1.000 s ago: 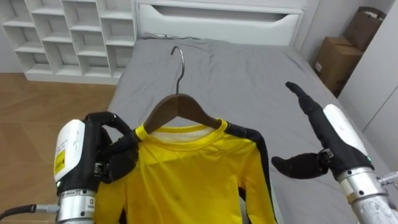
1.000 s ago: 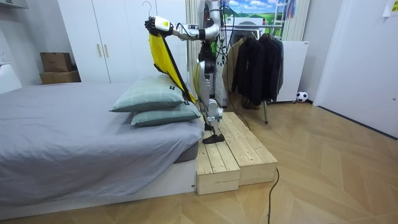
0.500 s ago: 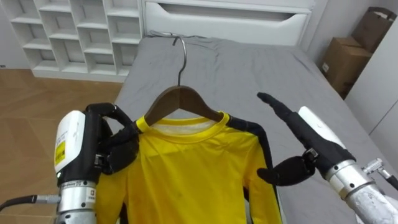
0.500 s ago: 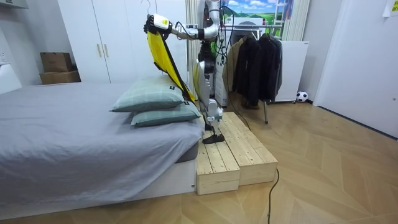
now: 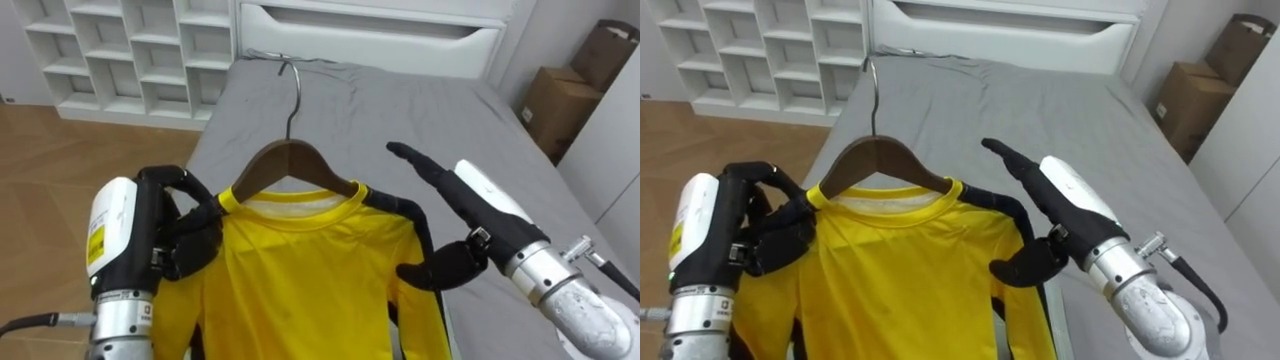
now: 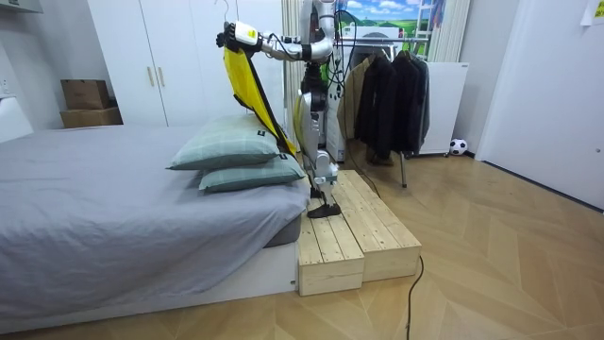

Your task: Hang clothes

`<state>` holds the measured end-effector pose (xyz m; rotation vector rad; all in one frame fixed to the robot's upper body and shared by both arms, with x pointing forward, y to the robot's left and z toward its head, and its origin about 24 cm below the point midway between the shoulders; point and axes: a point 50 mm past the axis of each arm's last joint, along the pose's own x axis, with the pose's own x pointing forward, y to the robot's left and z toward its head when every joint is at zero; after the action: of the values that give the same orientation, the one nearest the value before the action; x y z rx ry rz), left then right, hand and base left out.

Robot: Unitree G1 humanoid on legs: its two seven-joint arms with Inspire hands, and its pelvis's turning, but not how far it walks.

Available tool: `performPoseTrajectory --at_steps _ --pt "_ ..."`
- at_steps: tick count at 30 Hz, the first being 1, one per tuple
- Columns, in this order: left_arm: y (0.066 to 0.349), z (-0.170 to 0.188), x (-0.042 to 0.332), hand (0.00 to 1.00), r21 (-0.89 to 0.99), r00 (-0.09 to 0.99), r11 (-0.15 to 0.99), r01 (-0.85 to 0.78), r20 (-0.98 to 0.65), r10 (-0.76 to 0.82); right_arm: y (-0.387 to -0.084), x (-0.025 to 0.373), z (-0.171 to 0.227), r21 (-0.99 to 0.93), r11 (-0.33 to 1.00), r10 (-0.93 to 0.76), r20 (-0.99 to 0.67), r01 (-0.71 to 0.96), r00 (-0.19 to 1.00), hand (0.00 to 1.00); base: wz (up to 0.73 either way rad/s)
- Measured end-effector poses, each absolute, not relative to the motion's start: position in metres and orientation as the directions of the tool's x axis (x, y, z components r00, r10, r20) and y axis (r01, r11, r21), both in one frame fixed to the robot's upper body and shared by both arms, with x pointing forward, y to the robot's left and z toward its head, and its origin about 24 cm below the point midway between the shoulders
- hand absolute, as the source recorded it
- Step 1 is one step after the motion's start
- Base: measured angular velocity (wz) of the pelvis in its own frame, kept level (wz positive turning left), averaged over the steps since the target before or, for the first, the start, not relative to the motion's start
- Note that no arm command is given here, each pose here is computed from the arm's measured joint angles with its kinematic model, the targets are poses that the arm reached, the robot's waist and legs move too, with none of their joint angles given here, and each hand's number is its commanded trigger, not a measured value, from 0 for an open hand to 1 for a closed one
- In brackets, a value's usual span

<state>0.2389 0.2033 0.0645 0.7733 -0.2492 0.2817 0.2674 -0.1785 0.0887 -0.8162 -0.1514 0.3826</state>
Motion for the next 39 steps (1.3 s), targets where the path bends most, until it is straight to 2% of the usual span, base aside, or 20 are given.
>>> performPoseTrajectory --at_steps 12,22,39 --pt "0.181 0.062 0.242 1.0 0.639 0.946 0.718 -0.276 0.313 0.086 -0.151 0.271 0.088 -0.762 0.529 0.507 -0.069 -0.374 0.859 0.0 0.0" --pt "0.181 0.062 0.243 1.0 0.647 0.955 0.722 -0.246 0.29 0.065 -0.146 0.274 0.091 -0.793 0.48 0.515 -0.091 -0.375 0.852 0.0 0.06" --pt "0.179 0.064 0.249 1.0 0.754 0.967 0.629 -0.189 0.254 -0.013 -0.147 0.277 0.067 -0.769 0.459 0.477 -0.209 -0.445 0.854 0.0 0.0"
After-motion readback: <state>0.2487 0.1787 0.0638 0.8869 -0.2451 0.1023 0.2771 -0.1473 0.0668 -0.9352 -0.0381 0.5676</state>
